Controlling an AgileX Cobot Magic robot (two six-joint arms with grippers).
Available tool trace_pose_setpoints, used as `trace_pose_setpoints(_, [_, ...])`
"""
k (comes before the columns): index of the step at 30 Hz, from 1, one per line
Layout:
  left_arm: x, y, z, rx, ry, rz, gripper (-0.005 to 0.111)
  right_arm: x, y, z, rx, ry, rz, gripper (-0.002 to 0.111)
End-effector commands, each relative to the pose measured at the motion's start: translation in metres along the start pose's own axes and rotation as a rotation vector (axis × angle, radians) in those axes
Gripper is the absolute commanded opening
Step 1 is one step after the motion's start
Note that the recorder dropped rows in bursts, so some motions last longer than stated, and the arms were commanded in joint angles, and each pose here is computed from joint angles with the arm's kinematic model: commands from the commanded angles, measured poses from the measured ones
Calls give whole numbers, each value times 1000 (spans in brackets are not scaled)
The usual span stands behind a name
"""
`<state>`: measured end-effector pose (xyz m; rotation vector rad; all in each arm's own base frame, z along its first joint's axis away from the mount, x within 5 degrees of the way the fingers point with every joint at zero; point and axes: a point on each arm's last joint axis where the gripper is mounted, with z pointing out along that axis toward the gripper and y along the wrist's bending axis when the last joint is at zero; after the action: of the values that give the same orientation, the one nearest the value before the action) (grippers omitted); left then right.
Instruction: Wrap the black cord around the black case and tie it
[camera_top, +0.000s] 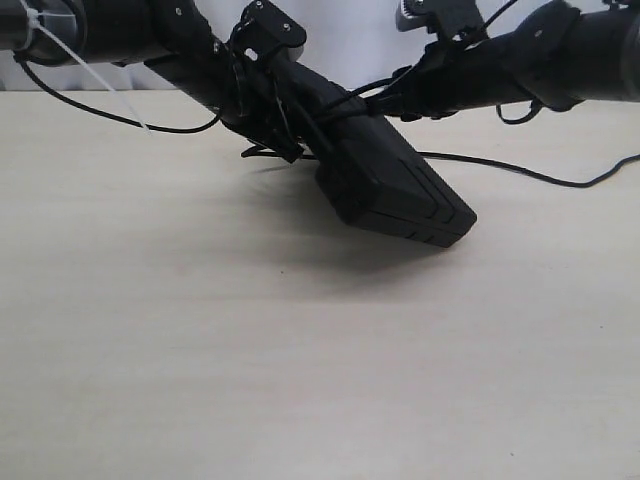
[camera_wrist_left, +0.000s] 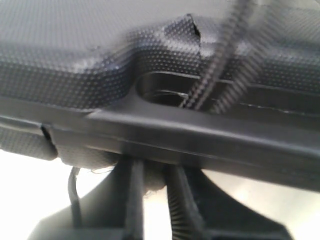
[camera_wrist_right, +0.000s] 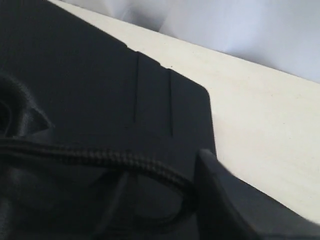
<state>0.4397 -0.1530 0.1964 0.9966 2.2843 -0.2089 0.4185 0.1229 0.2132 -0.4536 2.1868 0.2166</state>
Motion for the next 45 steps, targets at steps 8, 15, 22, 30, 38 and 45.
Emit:
trace_pose_setpoints(8, [-3, -3, -4, 28, -3, -24, 23, -10, 14, -9, -36, -22, -6, 4])
trace_pose_setpoints(15, [-15, -8, -50, 18, 26, 86, 58, -22, 16, -27, -49, -56, 57, 4])
trace_pose_setpoints(22, [-29, -15, -76, 60, -68, 25, 58, -26, 18, -36, -71, -53, 52, 4])
trace_pose_setpoints(30, [-28, -8, -14, 81, -242, -130, 58, -27, 24, -50, -122, 7, -36, 4])
trace_pose_setpoints(38, [-21, -13, 12, 107, -265, -47, 58, -27, 24, -50, -119, 3, -36, 4])
trace_pose_setpoints(45, [-43, -10, -36, 46, -331, 51, 58, -27, 24, -50, -118, 1, -36, 4])
